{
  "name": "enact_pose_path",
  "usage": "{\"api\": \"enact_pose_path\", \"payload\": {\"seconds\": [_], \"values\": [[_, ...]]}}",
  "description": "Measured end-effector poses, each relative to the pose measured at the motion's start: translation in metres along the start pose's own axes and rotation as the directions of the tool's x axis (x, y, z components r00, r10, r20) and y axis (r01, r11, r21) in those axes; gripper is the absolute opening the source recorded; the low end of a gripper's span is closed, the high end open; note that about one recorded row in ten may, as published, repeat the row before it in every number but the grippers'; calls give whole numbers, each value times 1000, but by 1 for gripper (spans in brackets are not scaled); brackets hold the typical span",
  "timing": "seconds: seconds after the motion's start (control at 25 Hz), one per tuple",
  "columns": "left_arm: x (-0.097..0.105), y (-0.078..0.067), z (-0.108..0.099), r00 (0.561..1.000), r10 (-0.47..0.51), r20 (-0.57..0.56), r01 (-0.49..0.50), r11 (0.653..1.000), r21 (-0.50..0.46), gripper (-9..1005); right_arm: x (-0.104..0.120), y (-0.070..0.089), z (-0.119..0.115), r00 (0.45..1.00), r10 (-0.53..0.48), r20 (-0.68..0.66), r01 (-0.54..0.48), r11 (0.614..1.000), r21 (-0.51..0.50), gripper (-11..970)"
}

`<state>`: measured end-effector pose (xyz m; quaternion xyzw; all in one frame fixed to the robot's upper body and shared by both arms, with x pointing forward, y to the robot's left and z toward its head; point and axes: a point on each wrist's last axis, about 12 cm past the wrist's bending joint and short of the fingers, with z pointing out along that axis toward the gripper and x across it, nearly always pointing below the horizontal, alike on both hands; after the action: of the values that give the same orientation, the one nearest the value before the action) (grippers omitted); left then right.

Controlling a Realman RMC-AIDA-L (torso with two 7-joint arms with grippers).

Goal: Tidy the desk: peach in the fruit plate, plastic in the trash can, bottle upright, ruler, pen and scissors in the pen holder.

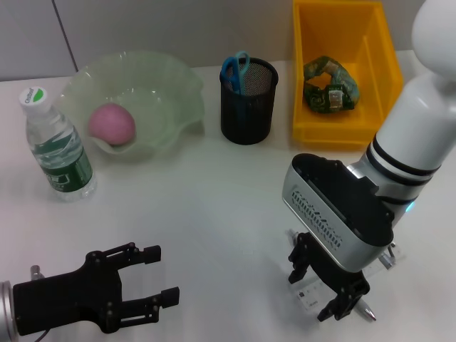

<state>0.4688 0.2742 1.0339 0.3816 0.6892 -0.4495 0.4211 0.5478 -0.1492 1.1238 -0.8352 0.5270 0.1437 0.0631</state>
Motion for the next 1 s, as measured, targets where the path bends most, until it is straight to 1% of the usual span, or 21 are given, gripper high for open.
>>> {"api": "enact_pose_path", "payload": {"seconds": [0.32,0.52,1.0], "values": [[0,0,0,1000,1,2,-1,1000,0,803,-3,-1,5,1000,-5,-18,5,1000,1,655],[-1,0,0,1000,0,4,0,1000,-2,803,-4,-1,5,1000,-1,-15,1,1000,3,632],[-2,1,-1,1000,-5,6,5,1000,-7,803,-4,-3,4,1000,18,-3,-18,1000,26,418]]}}
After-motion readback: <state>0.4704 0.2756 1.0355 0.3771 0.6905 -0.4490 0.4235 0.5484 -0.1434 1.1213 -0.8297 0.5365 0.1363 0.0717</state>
